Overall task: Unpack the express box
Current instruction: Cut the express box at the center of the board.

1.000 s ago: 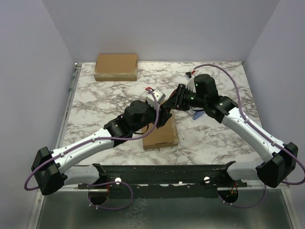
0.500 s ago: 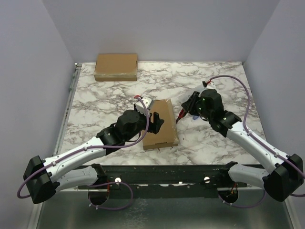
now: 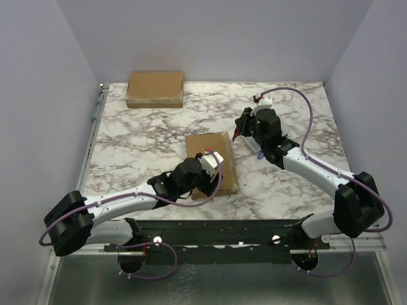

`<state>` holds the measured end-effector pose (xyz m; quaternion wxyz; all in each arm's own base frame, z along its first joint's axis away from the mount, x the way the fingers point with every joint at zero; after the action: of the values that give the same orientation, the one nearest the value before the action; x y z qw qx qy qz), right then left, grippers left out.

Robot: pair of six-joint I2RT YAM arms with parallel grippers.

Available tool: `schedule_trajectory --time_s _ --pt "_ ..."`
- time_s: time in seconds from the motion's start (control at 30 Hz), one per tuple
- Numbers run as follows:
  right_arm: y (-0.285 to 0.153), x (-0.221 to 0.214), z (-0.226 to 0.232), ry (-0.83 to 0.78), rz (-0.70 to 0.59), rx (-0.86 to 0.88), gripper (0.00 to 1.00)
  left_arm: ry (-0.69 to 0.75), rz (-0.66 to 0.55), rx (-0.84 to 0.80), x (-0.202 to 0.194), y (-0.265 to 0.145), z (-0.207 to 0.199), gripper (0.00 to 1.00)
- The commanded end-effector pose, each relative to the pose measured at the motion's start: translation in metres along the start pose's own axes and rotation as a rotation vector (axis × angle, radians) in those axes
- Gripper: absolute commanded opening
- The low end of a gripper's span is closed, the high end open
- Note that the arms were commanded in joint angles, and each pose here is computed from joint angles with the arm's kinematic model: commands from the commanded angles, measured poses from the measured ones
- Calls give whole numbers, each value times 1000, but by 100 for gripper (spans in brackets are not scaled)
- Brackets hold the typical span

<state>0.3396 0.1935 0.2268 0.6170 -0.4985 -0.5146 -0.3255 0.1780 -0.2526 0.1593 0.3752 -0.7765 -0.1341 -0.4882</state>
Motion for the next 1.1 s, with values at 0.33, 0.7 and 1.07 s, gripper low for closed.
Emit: schedule_trajectory --time_s 0.33,0.7,1.07 --pt "29 11 3 -32 -119 -28 0 260 -80 -108 -25 27 -22 69" --pt "33 4 6 -36 -102 -25 0 365 -42 -79 -39 37 -27 69" --pt "36 -1 8 -47 -80 -41 0 342 -58 -49 -46 40 -22 67"
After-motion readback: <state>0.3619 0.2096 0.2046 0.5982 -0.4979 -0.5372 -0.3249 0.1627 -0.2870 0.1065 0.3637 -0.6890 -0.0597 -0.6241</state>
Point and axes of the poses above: each gripper's point midway between its finger pads, its own y axis out along the fingers, its own z axis along the line the jaws close on, x = y × z, the point moved 6 cm from there along -y, back along the fingers, and after that the axes turned 15 degrees about -y, right-handed, at the moved point
